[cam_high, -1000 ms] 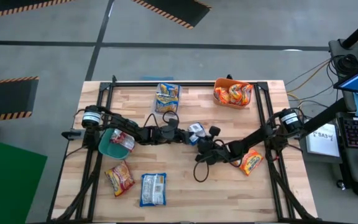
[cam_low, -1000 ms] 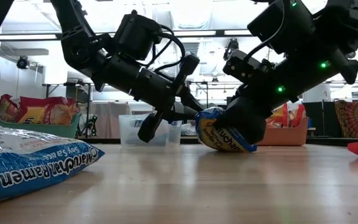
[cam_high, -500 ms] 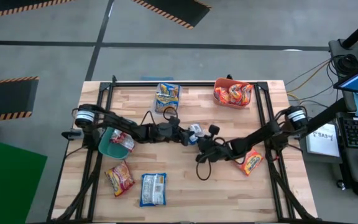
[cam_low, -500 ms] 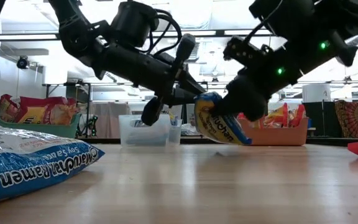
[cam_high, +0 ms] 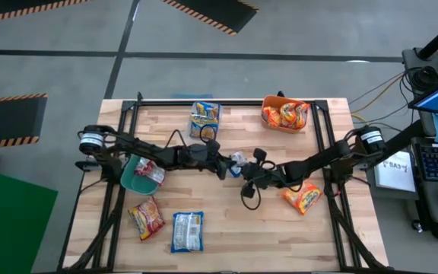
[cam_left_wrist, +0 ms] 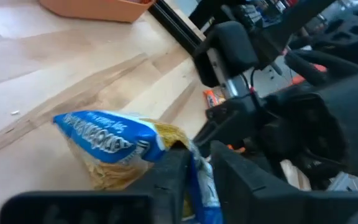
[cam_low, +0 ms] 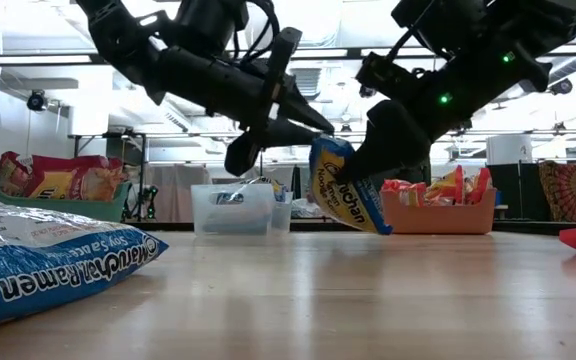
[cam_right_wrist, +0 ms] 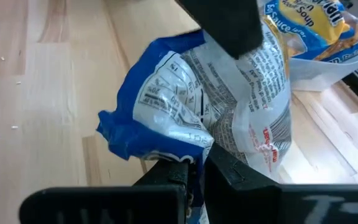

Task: Sort Maruchan noodles
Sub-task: Put the blue noodle pack into the transparent bin

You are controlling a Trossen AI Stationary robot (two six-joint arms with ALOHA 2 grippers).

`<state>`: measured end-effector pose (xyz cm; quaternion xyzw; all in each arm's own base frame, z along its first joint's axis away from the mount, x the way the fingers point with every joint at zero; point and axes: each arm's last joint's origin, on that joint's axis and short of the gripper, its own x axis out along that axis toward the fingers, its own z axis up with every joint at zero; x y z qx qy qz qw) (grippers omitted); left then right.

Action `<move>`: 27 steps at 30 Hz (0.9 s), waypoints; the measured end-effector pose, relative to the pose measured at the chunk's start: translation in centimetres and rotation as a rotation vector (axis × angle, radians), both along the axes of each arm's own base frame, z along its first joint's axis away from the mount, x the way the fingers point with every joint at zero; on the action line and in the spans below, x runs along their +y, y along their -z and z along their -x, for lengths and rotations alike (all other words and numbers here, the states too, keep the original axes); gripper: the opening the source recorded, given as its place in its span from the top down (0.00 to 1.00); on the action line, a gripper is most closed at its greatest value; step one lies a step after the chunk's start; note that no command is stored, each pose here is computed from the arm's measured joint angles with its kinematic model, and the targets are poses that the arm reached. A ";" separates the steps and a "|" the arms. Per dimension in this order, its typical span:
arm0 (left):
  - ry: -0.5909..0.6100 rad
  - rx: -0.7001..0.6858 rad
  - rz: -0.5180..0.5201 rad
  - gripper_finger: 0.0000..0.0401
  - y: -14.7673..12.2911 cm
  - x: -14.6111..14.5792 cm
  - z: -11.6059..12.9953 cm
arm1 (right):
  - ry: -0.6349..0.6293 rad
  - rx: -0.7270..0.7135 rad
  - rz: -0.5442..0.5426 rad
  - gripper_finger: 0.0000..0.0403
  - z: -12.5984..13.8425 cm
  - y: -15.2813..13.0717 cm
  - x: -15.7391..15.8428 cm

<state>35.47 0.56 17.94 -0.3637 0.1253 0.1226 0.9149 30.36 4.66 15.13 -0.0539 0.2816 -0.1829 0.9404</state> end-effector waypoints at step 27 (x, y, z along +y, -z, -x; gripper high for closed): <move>0.252 0.123 -0.437 0.48 -6.1 0.4 4.6 | -0.280 -0.036 -0.293 0.97 0.0 -2.0 -3.1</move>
